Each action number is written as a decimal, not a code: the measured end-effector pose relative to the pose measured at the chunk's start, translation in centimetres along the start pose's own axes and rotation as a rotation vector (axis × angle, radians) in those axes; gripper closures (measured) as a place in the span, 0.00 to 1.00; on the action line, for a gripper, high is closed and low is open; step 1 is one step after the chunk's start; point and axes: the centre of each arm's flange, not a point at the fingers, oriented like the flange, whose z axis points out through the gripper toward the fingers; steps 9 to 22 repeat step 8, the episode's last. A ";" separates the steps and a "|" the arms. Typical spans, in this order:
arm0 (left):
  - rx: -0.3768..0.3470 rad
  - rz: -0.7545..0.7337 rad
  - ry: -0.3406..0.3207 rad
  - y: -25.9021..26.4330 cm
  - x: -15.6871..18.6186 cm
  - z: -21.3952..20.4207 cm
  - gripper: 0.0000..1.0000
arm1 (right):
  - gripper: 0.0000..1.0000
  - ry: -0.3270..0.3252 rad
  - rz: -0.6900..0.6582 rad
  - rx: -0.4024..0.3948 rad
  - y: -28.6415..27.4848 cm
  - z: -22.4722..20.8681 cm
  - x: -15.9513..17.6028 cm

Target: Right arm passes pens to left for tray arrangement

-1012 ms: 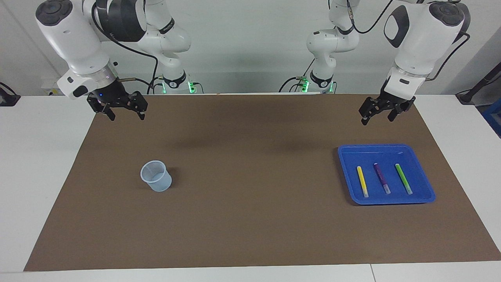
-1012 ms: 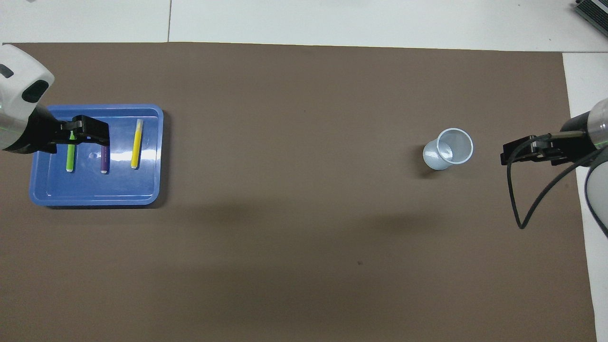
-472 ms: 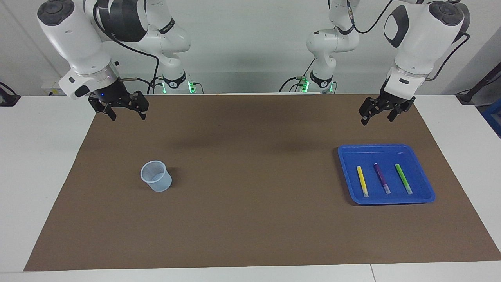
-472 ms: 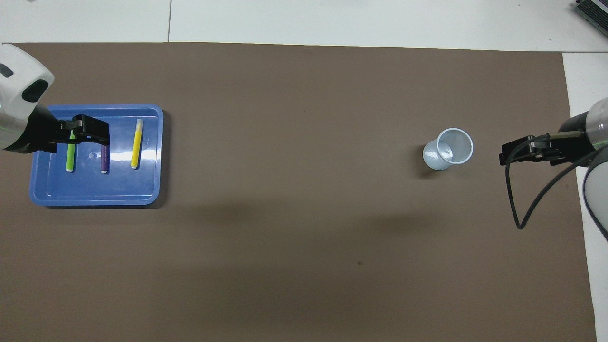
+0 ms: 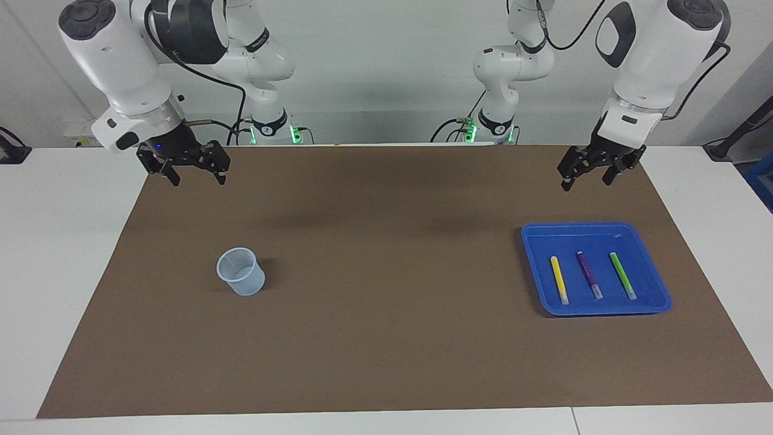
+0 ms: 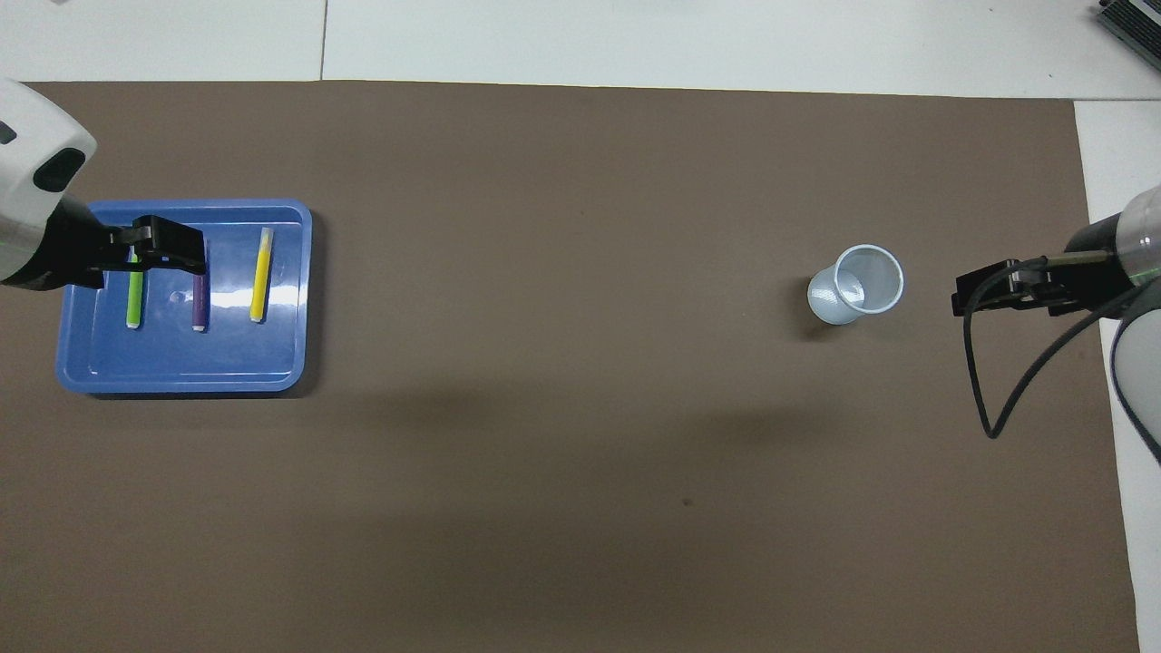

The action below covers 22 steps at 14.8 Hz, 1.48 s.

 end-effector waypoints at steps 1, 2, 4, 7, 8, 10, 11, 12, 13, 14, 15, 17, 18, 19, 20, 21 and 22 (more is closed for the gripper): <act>0.008 0.001 -0.005 0.0 -0.1 0.1 0.00 | 0.00 0.000 0.000 0.000 0.0 0.0 0.0; 0.014 0.003 -0.011 -0.1 -0.1 0.1 0.00 | 0.00 -0.001 0.000 0.000 0.0 0.0 0.0; 0.019 0.005 -0.013 0.0 -0.2 0.1 0.00 | 0.00 -0.001 0.000 0.000 0.0 0.0 0.0; 0.019 0.007 -0.013 0.1 -0.2 0.1 0.00 | 0.00 -0.001 0.000 0.000 0.0 0.0 0.0; 0.019 0.007 -0.012 0.1 -0.2 0.1 0.00 | 0.00 0.000 0.000 0.000 0.0 0.0 0.0; 0.019 0.007 -0.012 0.1 -0.2 0.1 0.00 | 0.00 0.000 0.000 0.000 0.0 0.0 0.0; 0.019 0.007 -0.012 0.1 -0.2 0.1 0.00 | 0.00 0.000 0.000 0.000 0.0 0.0 0.0; 0.019 0.007 -0.012 0.1 -0.2 0.1 0.00 | 0.00 0.000 0.000 0.000 0.0 0.0 0.0; 0.019 0.007 -0.012 0.1 -0.2 0.1 0.00 | 0.00 0.000 0.000 0.000 0.0 0.0 0.0; 0.019 0.007 -0.012 0.1 -0.2 0.1 0.00 | 0.00 0.000 0.000 0.000 0.0 0.0 0.0; 0.019 0.007 -0.012 0.1 -0.2 0.1 0.00 | 0.00 0.000 0.000 0.000 0.0 0.0 0.0; 0.019 0.007 -0.012 0.1 -0.2 0.1 0.00 | 0.00 0.000 0.000 0.000 0.0 0.0 0.0; 0.019 0.007 -0.012 0.1 -0.2 0.1 0.00 | 0.00 0.000 0.000 0.000 0.0 0.0 0.0; 0.019 0.007 -0.012 0.1 -0.2 0.1 0.00 | 0.00 0.000 0.000 0.000 0.0 0.0 0.0; 0.019 0.007 -0.012 0.1 -0.2 0.1 0.00 | 0.00 0.000 0.000 0.000 0.0 0.0 0.0; 0.019 0.007 -0.012 0.1 -0.2 0.1 0.00 | 0.00 0.000 0.000 0.000 0.0 0.0 0.0; 0.019 0.007 -0.012 0.1 -0.2 0.1 0.00 | 0.00 0.000 0.000 0.000 0.0 0.0 0.0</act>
